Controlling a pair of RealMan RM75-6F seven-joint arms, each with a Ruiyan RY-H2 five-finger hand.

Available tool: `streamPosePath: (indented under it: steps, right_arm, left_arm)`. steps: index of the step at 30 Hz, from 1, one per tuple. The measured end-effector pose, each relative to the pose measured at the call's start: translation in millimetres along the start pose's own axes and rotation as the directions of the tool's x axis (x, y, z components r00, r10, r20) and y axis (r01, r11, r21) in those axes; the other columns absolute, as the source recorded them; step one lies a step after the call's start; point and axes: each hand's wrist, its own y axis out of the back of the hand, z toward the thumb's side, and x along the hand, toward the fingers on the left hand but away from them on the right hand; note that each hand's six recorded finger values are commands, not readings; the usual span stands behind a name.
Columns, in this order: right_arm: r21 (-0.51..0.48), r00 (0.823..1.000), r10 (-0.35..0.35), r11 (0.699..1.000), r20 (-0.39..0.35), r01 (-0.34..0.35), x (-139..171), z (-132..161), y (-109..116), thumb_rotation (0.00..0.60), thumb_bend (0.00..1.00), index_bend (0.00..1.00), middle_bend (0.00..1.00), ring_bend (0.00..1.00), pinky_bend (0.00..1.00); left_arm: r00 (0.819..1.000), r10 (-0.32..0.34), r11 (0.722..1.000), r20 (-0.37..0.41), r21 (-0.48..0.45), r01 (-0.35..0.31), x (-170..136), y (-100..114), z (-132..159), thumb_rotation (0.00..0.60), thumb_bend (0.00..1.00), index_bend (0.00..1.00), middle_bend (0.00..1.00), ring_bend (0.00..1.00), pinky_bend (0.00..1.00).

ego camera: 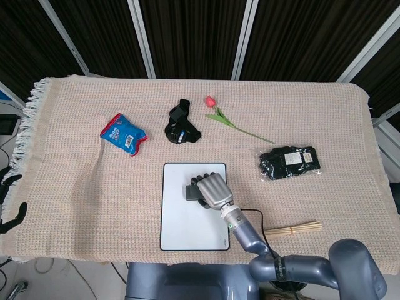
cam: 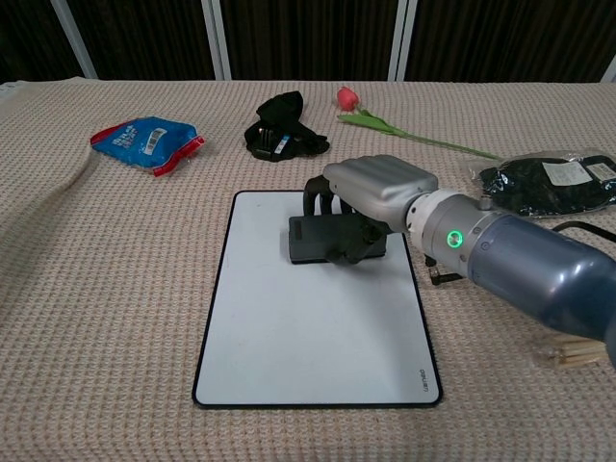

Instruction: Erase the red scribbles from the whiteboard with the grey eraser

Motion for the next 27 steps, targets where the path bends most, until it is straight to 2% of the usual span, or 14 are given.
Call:
streamPosePath:
  steps: [10, 18, 27]
  right_arm:
    - [0.001, 0.999, -0.021, 1.0, 0.033, 0.021, -29, 8, 5, 0.6, 0.38, 0.43, 0.47, 0.5, 0.48]
    - [-0.013, 0.988, -0.055, 0.998, 0.146, 0.058, -55, -23, 21, 0.6, 0.38, 0.43, 0.47, 0.5, 0.48]
    - [-0.03, 0.981, -0.065, 0.997, 0.184, 0.072, -47, -56, 31, 0.6, 0.38, 0.43, 0.47, 0.5, 0.48]
  left_arm:
    - [1.0, 0.002, 1.0, -0.002, -0.003, -0.002, 0, 1, -1, 0.6, 0.38, 0.2, 0.04, 0.0, 0.01]
    - [1.0, 0.003, 1.0, -0.003, -0.006, -0.003, 0, 2, -1, 0.6, 0.39, 0.2, 0.04, 0.0, 0.01]
    - [1.0, 0.003, 1.0, -0.003, -0.006, -0.003, 0, 2, -1, 0.6, 0.38, 0.2, 0.04, 0.0, 0.01]
